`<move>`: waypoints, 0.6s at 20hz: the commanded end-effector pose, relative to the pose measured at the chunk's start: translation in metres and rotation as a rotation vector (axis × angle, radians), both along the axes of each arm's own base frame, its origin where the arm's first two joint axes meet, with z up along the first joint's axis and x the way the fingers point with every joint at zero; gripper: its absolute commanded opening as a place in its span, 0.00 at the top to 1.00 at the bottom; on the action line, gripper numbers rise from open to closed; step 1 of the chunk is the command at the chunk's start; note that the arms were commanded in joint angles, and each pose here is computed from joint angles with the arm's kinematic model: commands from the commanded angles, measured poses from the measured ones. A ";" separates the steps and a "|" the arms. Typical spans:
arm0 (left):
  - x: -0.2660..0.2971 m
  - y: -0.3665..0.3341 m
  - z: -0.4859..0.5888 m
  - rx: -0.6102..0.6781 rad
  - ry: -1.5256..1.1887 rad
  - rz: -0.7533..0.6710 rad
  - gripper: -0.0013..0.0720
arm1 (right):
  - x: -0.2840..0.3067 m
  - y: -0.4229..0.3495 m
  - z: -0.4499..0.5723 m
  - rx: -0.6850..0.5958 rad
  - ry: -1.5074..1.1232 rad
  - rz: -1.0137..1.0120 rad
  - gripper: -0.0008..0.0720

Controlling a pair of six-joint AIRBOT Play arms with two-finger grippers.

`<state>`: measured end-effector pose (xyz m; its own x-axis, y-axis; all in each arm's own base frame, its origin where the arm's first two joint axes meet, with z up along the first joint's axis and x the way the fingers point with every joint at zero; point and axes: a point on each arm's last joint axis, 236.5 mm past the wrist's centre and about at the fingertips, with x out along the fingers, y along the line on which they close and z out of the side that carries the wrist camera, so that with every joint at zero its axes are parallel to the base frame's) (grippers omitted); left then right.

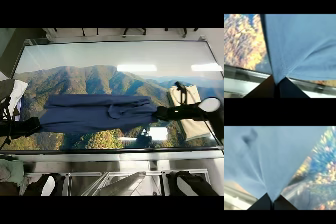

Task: Fold the shirts.

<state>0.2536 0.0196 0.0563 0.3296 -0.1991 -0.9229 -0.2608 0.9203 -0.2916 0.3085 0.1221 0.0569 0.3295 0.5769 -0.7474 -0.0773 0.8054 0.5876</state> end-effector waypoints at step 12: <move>-0.057 -0.014 0.380 0.408 -0.785 -0.171 0.97 | -0.142 -0.069 0.312 -0.399 -0.584 -0.137 0.96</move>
<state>0.2241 -0.0209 0.3774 0.8088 -0.0445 -0.5864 0.1083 0.9914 0.0741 0.1956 0.0754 0.3259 0.7247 0.3250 -0.6076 -0.2314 0.9453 0.2298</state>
